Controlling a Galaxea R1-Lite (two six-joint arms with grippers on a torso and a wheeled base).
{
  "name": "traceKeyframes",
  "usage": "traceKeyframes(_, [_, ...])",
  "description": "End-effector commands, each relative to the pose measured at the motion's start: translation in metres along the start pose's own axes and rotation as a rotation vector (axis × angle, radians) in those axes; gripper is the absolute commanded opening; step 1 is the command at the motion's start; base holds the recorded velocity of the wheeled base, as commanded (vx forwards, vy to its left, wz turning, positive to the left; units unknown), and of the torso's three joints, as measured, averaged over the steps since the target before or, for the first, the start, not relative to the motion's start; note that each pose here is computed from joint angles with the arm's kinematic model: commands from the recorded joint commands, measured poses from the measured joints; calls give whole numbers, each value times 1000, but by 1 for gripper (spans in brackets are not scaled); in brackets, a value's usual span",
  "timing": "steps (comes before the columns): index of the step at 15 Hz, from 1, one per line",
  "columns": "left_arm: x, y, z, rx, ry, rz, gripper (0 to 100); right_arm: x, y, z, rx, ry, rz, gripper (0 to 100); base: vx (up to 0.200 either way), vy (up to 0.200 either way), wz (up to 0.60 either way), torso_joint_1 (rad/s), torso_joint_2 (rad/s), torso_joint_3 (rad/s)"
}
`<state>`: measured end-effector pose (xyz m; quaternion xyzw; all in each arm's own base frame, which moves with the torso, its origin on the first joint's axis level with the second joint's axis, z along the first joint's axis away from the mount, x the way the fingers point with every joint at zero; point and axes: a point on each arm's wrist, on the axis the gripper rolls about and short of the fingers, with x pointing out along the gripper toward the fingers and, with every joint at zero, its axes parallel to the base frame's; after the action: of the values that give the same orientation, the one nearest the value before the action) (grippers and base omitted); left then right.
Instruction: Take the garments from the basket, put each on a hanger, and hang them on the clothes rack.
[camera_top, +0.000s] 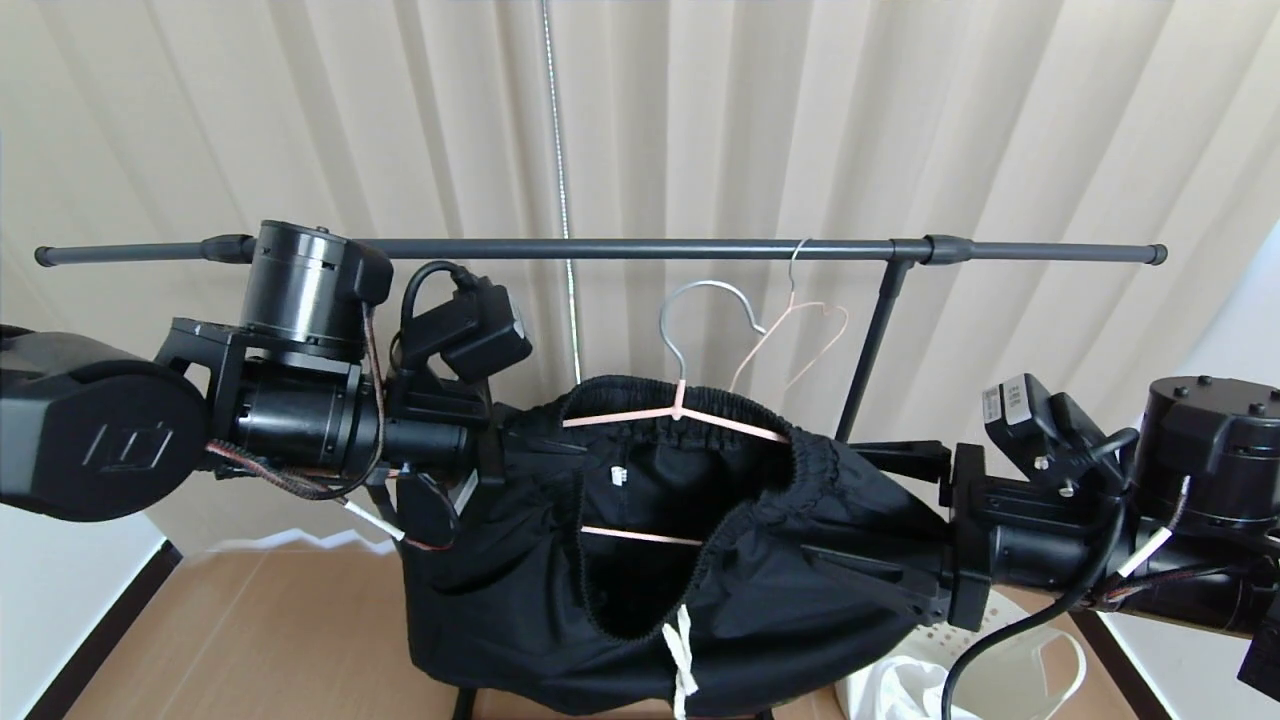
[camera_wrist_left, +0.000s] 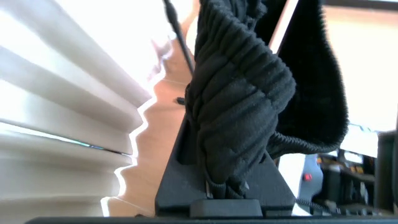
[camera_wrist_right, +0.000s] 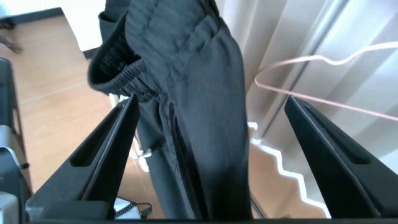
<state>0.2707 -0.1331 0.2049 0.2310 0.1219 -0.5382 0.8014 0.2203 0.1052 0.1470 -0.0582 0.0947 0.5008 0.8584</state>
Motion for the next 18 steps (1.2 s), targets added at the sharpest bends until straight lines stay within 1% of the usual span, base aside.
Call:
traceKeyframes(1, [-8, -5, -3, -19, -19, 23, 0, -3, -4, 3, 15, -22, -5, 100, 0, 0, 0, 0, 0, 0])
traceKeyframes(3, [-8, -6, -3, -27, -44, 42, 0, -5, -7, 6, 31, -67, -17, 100, 0, 0, 0, 0, 0, 0])
traceKeyframes(4, [-11, -6, -1, -35, -59, 54, 0, -7, -9, 8, 50, -101, -30, 100, 0, 0, 0, 0, 0, 0])
traceKeyframes(5, [-16, -6, -1, -44, -64, 66, 0, -10, -12, 9, 63, -117, -42, 100, 0, 0, 0, 0, 0, 0])
traceKeyframes(8, [-29, -8, 0, -46, -72, 95, 0, -17, -22, 8, 66, -127, -48, 100, 0, 0, 0, 0, 0, 0])
traceKeyframes(10, [-37, -7, -3, -56, -70, 120, 0, -21, -24, 9, 64, -132, -50, 100, 0, 0, 0, 0, 0, 0])
traceKeyframes(13, [-45, -6, -5, -62, -68, 146, 0, -20, -25, 5, 68, -123, -41, 100, 0, 0, 0, 0, 0, 0])
traceKeyframes(16, [-50, -3, -6, -75, -71, 166, 0, -16, -26, -2, 67, -98, -37, 100, 0, 0, 0, 0, 0, 0])
traceKeyframes(17, [-51, -3, -5, -87, -76, 168, 0, -13, -27, -7, 56, -81, -36, 100, 0, 0, 0, 0, 0, 0])
traceKeyframes(18, [-54, -4, -3, -99, -84, 173, 0, -6, -32, -18, 52, -46, -32, 100, 0, 0, 0, 0, 0, 0])
